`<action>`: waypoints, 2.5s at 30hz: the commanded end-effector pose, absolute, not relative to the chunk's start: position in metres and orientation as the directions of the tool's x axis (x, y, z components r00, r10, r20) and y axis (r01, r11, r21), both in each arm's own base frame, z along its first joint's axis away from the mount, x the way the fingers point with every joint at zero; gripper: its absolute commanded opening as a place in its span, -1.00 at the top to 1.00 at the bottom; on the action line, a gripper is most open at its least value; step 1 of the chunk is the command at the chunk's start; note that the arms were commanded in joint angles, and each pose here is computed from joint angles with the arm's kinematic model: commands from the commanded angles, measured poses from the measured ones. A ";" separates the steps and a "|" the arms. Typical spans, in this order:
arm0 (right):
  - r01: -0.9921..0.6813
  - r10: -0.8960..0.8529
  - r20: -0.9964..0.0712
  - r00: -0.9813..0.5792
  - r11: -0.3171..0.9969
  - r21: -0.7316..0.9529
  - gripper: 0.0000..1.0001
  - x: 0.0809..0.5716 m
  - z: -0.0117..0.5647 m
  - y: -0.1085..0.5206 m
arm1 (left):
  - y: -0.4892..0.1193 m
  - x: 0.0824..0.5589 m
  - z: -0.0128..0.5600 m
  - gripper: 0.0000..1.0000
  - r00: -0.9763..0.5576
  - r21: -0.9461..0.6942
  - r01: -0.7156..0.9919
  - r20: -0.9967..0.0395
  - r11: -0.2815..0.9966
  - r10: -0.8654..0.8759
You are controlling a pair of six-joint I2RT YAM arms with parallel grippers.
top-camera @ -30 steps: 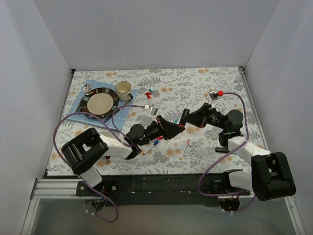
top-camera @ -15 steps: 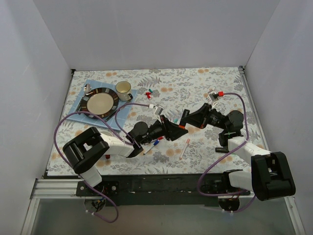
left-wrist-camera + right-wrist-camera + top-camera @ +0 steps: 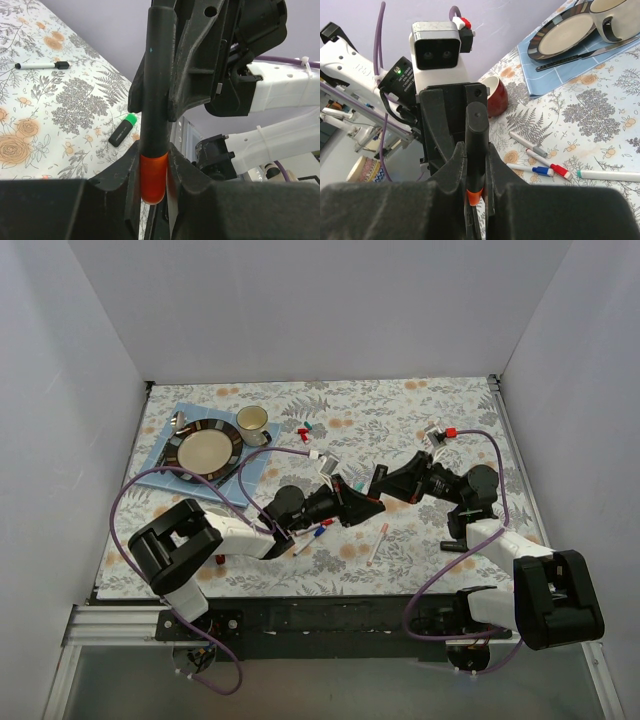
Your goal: Open the pen caps
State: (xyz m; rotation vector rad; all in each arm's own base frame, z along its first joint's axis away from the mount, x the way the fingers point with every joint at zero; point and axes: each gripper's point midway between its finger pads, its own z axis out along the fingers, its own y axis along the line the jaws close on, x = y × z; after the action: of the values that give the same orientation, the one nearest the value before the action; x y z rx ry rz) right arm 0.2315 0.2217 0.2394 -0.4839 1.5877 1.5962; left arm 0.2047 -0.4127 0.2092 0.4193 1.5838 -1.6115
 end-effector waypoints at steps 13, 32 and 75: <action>-0.827 0.407 -0.822 -0.399 0.227 0.514 0.97 0.283 0.275 0.178 | -0.400 0.116 0.144 1.00 -0.802 -0.802 0.597 -0.597 0.014 0.022; -0.377 0.435 -0.833 -0.342 0.748 0.546 0.97 0.396 0.197 0.089 | -0.350 0.143 0.142 1.00 -0.762 -0.741 0.604 -0.645 0.293 -0.059; -0.167 0.411 -0.677 -0.611 0.769 0.618 -0.18 0.457 0.116 0.013 | -0.285 0.380 0.131 0.95 -0.746 -0.622 0.335 -0.634 0.708 -0.204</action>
State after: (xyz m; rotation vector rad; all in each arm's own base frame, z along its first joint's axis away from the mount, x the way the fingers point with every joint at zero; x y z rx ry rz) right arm 0.4784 -0.0092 0.0692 0.3596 2.1604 0.7091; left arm 0.3436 -0.2929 0.1515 0.1752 2.1264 -1.1281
